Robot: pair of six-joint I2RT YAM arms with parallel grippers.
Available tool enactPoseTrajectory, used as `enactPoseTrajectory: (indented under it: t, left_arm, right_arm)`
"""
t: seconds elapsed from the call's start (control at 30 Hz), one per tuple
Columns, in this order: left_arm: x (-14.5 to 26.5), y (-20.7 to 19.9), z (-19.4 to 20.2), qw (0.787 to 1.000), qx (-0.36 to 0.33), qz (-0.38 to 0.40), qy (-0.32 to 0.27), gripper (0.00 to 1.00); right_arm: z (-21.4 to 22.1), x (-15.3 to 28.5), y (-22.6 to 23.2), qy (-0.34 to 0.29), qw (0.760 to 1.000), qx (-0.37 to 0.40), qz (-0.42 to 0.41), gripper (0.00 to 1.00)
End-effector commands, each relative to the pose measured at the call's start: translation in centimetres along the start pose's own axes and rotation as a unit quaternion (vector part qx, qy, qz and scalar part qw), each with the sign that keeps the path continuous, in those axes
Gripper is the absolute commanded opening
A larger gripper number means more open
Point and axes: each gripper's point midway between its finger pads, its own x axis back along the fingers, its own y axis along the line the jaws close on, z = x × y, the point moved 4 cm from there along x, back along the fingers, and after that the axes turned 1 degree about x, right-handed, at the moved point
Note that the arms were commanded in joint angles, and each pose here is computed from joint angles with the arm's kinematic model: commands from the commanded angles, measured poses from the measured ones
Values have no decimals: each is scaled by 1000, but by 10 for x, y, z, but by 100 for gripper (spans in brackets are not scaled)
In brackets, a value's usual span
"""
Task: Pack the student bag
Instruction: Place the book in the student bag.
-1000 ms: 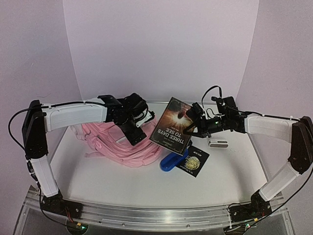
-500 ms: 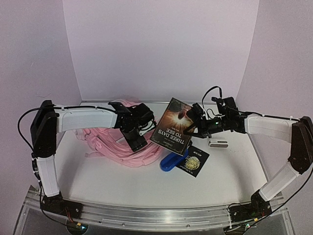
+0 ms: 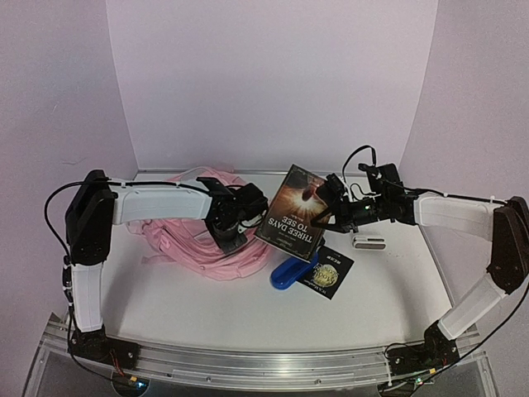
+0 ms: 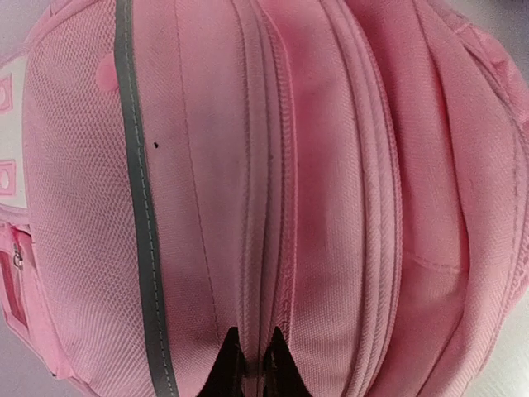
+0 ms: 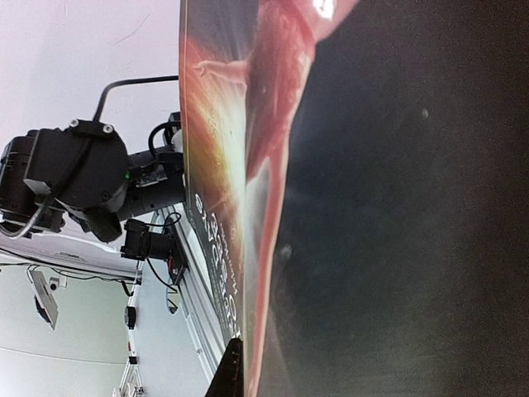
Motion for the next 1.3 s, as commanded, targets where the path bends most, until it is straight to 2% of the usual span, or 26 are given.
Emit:
enactPoseTrajectory:
  t: [0.0, 0.17, 0.33, 0.4, 0.5, 0.63, 0.73, 0.97, 1.27]
  left_arm:
    - [79, 42, -30, 989, 88, 16, -120, 0]
    - [130, 72, -37, 963, 168, 56, -203, 0]
    - [162, 108, -30, 917, 257, 138, -271, 0]
    - [174, 118, -26, 897, 277, 172, -298, 0]
    - [188, 123, -27, 879, 286, 195, -328, 0]
    - [195, 125, -32, 870, 296, 207, -335, 0]
    - [197, 127, -35, 865, 306, 209, -339, 0]
    - [201, 126, -38, 852, 317, 222, -352, 0]
    - [207, 119, -33, 843, 310, 249, -362, 0]
  right_arm:
    - [-18, 8, 19, -30, 998, 46, -27, 0]
    - [-17, 9, 23, -28, 998, 50, -34, 0]
    - [-11, 7, 24, -17, 998, 37, -53, 0]
    - [-13, 2, 26, -21, 997, 33, -64, 0]
    - [-13, -15, 27, -15, 998, 22, -63, 0]
    - [-17, -47, 34, 1, 997, 1, -72, 0]
    - [-26, -69, 41, -9, 997, -15, -77, 0]
    - [-38, -126, 42, -29, 986, -109, -127, 0]
    - [-59, -196, 23, -62, 975, -184, -107, 0]
